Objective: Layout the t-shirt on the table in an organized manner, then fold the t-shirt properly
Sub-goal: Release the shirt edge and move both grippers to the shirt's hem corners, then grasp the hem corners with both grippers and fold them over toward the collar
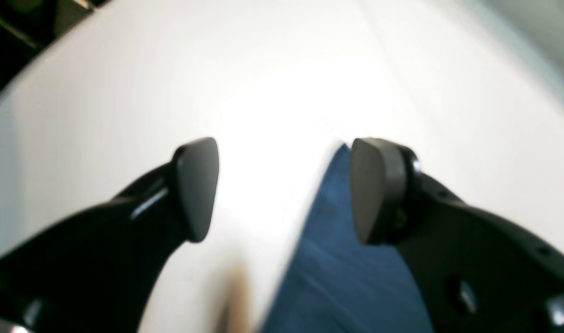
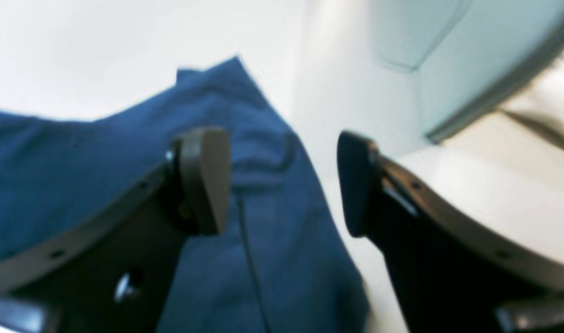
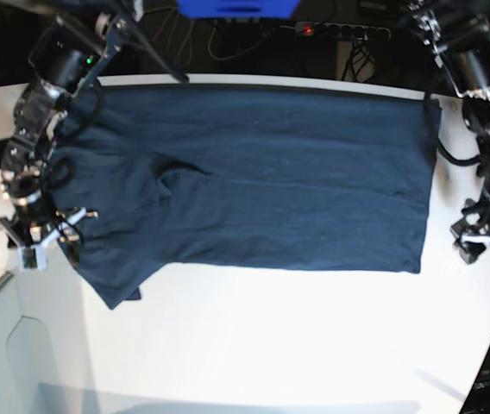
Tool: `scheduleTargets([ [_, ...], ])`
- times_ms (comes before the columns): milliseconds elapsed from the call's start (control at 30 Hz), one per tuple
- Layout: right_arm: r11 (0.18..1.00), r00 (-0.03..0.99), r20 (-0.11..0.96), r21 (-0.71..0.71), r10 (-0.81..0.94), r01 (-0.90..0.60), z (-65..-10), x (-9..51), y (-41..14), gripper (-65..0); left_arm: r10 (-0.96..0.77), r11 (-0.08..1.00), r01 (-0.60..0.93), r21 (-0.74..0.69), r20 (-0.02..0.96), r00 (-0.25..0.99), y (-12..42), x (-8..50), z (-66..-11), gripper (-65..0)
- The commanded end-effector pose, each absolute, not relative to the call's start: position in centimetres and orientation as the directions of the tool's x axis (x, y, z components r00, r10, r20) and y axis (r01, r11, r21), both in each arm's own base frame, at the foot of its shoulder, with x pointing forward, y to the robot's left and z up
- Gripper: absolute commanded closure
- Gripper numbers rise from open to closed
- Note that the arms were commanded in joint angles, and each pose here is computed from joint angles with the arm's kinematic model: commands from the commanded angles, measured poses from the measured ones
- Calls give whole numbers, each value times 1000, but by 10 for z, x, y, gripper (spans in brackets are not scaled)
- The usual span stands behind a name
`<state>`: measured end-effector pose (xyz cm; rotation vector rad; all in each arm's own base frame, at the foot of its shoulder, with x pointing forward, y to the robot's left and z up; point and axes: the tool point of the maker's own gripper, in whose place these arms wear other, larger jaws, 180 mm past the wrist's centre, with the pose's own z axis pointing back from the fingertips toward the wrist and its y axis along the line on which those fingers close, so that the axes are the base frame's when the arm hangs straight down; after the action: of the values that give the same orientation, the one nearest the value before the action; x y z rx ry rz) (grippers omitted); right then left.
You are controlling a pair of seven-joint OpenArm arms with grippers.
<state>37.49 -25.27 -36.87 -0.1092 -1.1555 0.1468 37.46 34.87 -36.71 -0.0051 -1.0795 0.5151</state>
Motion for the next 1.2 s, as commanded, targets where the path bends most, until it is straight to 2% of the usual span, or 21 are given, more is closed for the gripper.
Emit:
scheduleTargets([
  [0,987,346,924,-150,160,-56,-353,393,-253,-369,375,897,-371,-241,860,346,348,399,-352,-428],
  [100,991,350,927,-118,133,-66,-354,413,-255,-369,332,920,-342,-194,848,412,340,430,-364,-429],
  [300,997,400,914,-68,72,-23,-373,432,-265,-369,209,962,-249,-111,888,409,310,472,-380,-429],
  [700,998,435,899,-57,61,-21,-386,430,-275,-369,232,954,-279,-114,869,438,302,460,-430,-427],
  [833,998,439,896,-57,61,-21,-388,429,-275,-369,181,970,-230,-75,856,484,291,454,-441,-418],
  [900,998,439,896,-59,62,-21,-388,429,-276,-369,155,977,-206,-55,848,507,286,446,-451,-366],
  [1133,998,434,899,-58,62,-22,-385,431,-276,-369,155,977,-205,-56,845,511,283,445,-453,-23],
  [1167,998,436,898,-57,61,-23,-386,431,-275,-369,155,977,-206,-54,845,512,284,444,-453,0],
])
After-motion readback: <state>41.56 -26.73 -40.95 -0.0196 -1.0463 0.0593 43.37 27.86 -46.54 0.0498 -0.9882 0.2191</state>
